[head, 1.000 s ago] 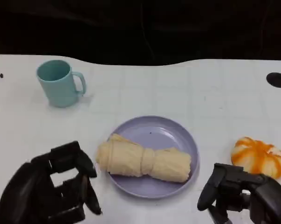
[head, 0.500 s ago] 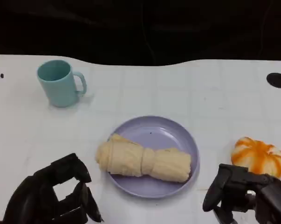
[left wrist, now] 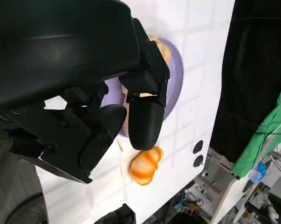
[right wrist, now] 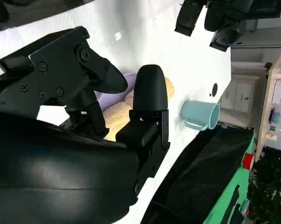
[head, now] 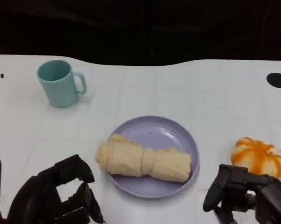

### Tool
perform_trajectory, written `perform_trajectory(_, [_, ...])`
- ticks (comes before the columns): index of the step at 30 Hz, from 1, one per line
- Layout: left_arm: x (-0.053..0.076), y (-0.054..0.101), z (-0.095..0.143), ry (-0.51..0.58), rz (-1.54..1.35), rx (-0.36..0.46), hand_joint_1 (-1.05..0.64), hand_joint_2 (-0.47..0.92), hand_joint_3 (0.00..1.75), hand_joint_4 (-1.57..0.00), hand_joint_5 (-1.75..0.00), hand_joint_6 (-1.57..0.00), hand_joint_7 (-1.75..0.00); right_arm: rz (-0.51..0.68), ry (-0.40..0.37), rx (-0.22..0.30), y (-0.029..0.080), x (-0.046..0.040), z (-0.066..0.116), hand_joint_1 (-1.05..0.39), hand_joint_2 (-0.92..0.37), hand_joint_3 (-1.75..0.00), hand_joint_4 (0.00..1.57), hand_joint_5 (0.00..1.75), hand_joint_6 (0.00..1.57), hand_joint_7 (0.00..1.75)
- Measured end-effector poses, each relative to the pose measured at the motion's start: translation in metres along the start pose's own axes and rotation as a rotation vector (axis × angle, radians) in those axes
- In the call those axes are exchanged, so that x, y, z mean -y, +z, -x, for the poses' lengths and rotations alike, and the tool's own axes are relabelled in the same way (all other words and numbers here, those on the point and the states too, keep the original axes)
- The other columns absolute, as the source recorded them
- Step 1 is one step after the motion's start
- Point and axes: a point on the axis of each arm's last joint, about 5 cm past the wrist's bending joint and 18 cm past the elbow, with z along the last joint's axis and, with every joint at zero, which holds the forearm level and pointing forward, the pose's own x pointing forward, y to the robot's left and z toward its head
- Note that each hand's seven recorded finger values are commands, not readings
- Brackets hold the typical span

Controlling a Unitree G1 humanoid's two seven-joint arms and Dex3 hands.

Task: Grasp the towel on the left side of the plate with the left hand and place it into the plate.

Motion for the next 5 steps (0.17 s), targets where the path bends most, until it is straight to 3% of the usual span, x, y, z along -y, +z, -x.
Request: perform_trajectory(5, [-0.0005, 0.0, -0.0006, -0.002, -0.008, -0.002, -0.09, 0.48, 1.45, -0.85, -1.75, -0.68, -1.74, -0.002, -0.001, 0.005, -0.0007, -0.0003, -0.0003, -0.11, -0.56, -1.09, 0.76, 1.71, 0.69, 1.36])
